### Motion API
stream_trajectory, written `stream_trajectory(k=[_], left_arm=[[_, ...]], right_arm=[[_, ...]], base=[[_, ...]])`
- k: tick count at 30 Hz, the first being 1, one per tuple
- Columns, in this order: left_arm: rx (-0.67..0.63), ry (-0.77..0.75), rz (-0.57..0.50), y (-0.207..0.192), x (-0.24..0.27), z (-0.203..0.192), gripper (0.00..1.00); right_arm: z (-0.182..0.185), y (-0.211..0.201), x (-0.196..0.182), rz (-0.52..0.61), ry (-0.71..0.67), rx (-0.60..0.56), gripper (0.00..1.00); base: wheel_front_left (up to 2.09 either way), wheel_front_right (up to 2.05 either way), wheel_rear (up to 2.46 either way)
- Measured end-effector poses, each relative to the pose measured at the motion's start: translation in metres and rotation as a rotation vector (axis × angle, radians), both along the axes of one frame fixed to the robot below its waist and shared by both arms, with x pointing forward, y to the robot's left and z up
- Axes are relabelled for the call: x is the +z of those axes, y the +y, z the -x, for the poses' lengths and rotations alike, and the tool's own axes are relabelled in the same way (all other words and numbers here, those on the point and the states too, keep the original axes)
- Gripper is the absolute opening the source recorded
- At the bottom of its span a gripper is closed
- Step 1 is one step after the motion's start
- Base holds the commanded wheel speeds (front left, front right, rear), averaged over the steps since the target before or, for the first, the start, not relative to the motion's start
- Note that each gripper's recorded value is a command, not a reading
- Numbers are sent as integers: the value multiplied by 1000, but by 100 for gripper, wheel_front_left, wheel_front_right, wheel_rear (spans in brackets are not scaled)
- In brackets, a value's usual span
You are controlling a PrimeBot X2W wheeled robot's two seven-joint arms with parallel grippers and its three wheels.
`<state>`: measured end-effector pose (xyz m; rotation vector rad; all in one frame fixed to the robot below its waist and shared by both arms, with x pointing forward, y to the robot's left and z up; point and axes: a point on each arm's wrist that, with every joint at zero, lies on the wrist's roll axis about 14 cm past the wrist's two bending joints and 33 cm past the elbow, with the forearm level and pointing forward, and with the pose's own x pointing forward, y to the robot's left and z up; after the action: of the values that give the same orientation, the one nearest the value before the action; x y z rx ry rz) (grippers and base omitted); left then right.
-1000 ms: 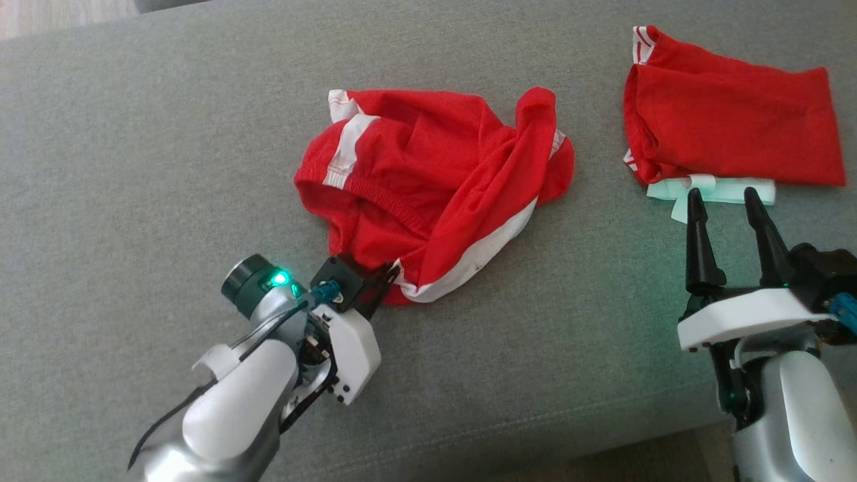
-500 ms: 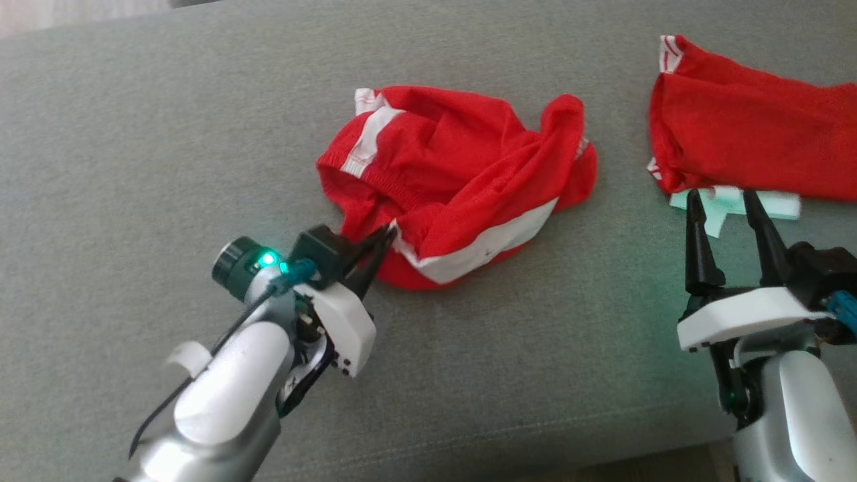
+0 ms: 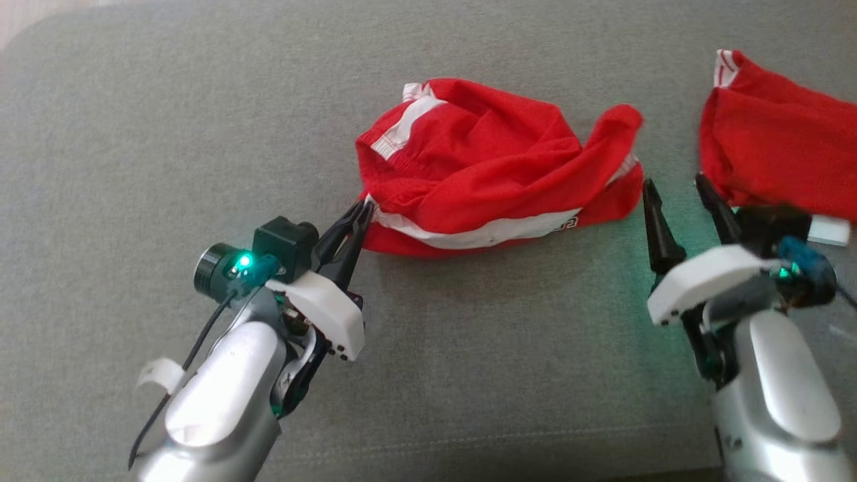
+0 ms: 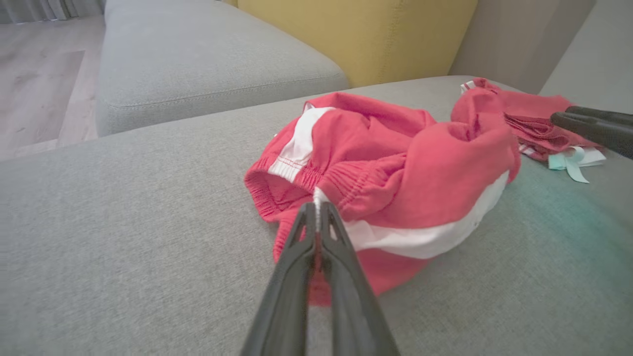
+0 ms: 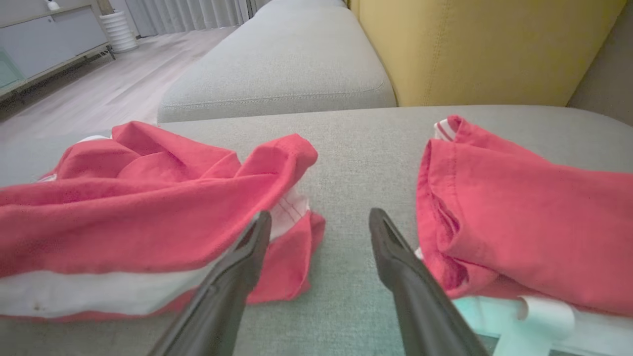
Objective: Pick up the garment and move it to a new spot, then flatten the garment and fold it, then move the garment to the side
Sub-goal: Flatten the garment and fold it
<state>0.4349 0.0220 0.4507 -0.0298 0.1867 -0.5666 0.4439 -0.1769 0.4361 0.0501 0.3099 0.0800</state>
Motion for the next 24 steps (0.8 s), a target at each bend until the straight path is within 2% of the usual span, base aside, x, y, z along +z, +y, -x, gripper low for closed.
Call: stream_trajectory(k=[5, 11, 24], left_arm=[[26, 16, 8, 6, -5, -1, 0], [52, 31, 13, 13, -12, -2, 0], [66, 39, 6, 15, -21, -8, 0]], right_arm=[[-16, 2, -6, -29, 55, 21, 100], [-33, 11, -19, 46, 144, 135, 100], [-22, 39, -37, 52, 185, 272, 100]], base=[[0, 0, 0], [0, 0, 0], [0, 0, 0]])
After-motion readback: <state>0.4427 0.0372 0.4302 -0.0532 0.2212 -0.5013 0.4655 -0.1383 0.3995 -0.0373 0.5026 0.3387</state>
